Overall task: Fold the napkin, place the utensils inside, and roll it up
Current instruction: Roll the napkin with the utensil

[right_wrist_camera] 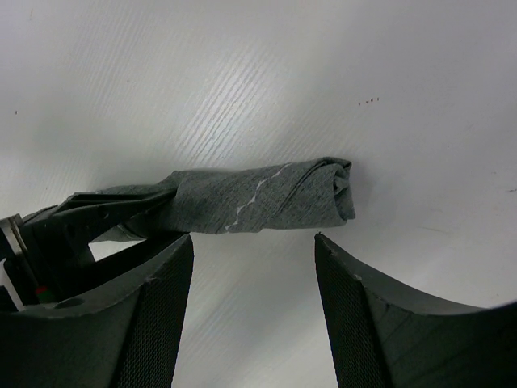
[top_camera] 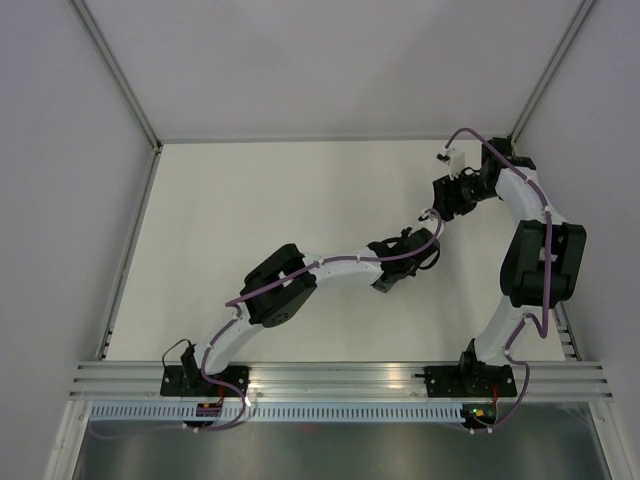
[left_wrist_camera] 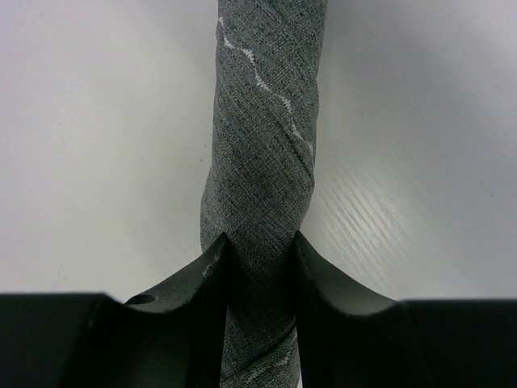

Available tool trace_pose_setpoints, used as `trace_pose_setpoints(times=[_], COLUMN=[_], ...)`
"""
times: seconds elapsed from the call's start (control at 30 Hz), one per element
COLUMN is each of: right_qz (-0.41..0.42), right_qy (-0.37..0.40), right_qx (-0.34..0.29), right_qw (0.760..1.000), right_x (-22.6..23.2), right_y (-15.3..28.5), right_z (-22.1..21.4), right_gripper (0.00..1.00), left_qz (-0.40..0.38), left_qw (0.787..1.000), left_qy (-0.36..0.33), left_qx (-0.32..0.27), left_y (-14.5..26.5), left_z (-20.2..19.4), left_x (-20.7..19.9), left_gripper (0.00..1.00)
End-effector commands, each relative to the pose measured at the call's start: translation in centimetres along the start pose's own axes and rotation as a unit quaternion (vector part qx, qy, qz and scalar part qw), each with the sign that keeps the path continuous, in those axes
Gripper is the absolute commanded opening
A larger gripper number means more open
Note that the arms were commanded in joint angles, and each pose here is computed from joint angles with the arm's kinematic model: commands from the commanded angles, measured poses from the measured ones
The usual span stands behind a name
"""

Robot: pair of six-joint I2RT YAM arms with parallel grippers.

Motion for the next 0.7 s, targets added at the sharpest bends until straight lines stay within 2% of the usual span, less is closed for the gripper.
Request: trace_pose_setpoints(times=[0.0,0.67], right_qz=[0.004,0.000], right_qy=[-0.017,-0.150], right_qx=[-0.003,0.029], right_qw=[1.000,0.988], right_x=[0.8,0.1], right_y=[0.9,-3.0], right_z=[-0.4,-3.9], right_gripper=[0.68,0.68], left_qz=[0.026,0.043], left_qw=[0.994,0.995], left_qy=[0.008,0.024], left_qx=[0.108,0.089], left_y=[-2.4,-2.8], left_z=[-6.4,-4.7], left_x=[1.1,1.6], left_gripper=[0.39,0.50])
Point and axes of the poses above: each gripper's point midway between its finger pads, its own y axis back along the fingers, its own x axis along the line the jaws close on, z = x × y, the point moved 5 cm from there along y, back along the fingers, and after that the axes turned 4 degrees about -y, right-handed, at the moved point
